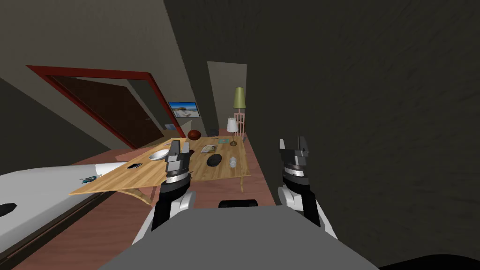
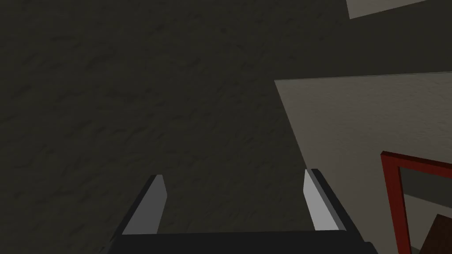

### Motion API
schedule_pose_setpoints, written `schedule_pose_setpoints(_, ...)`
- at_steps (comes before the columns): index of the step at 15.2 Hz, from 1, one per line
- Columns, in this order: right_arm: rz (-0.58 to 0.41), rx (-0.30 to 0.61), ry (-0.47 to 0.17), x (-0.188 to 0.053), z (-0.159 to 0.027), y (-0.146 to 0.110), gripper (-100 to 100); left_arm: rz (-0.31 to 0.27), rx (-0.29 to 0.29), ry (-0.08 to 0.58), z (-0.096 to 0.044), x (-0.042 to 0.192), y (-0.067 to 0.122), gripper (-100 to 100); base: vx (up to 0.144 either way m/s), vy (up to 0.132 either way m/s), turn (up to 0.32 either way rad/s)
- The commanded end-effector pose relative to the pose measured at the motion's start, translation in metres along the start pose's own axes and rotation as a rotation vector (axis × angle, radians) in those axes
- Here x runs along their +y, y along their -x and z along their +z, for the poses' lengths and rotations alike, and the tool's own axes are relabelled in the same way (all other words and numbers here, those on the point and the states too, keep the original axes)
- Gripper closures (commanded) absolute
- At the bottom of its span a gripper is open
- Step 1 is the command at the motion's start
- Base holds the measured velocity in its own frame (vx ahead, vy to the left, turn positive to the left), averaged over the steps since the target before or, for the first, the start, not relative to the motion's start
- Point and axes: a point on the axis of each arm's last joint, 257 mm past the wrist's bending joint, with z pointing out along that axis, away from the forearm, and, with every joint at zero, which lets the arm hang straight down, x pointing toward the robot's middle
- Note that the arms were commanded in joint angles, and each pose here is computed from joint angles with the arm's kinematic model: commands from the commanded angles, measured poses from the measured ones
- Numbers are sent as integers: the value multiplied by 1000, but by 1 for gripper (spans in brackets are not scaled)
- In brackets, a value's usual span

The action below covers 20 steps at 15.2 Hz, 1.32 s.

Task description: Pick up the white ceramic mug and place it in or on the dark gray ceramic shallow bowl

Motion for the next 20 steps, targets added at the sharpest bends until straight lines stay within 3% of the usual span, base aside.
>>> schedule_pose_setpoints(1,0,0,0,0,0,0,0,-2,38,28,1,14,-9,-100,2,-16,18)
schedule_pose_setpoints(4,0,0,0,0,0,0,0,-9,101,101,0,49,-25,-100,6,-63,41)
schedule_pose_setpoints(7,0,0,0,0,0,0,0,-10,124,140,0,66,-32,-100,2,-69,25)
schedule_pose_setpoints(14,0,0,0,0,0,0,0,-13,213,295,-2,137,-60,-100,3,-61,27)
schedule_pose_setpoints(16,0,0,0,0,0,0,0,-11,219,327,-8,147,-62,-100,3,-59,20)
schedule_pose_setpoints(17,0,0,0,0,0,0,0,-9,241,367,-10,167,-68,-100,6,-44,26)
schedule_pose_setpoints(19,0,0,0,0,0,0,0,-7,260,403,-8,183,-75,-100,8,-61,24)
schedule_pose_setpoints(20,0,0,0,0,0,0,0,-4,266,439,-15,194,-76,-100,9,-76,24)
